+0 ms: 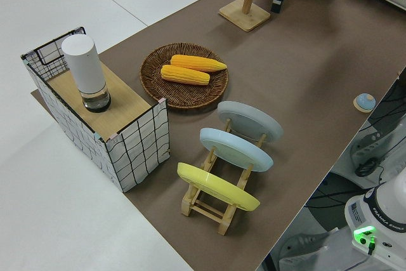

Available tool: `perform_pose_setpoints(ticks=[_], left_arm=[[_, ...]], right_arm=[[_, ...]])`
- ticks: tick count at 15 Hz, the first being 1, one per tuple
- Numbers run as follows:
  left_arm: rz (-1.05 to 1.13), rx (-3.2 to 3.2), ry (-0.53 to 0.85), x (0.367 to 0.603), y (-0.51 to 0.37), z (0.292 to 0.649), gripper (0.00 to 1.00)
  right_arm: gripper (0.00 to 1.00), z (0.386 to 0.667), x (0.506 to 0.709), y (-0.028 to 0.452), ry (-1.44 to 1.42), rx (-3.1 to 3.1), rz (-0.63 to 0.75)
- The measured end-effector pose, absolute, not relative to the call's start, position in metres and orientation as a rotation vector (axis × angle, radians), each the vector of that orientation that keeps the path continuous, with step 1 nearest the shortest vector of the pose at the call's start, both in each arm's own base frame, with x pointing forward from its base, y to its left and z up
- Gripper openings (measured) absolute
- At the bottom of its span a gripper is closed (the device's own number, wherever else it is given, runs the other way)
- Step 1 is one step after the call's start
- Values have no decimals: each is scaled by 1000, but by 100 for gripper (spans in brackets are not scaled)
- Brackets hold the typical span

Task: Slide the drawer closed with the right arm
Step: 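Move the right gripper back and around to the drawer's front face, then press the right gripper against the drawer front, pushing it farther in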

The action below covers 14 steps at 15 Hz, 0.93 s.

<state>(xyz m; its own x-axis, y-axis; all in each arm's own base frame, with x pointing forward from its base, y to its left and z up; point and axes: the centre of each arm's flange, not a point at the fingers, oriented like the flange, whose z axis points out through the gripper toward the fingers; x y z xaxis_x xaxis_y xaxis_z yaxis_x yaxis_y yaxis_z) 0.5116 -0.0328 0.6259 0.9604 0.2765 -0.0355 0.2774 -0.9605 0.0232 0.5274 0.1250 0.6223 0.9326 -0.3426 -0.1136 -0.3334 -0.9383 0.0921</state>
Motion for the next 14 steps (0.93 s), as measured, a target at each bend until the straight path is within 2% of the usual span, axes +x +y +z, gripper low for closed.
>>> perform_pose_setpoints(ticks=[6,14], left_arm=[[-50,3083,436,512,-33,626,100],[-50,3083,436,512,-33,626,100]], right_arm=[[1,614,521,165,-836,2978,-196],[1,560,525,212,-1213,2904,-73]])
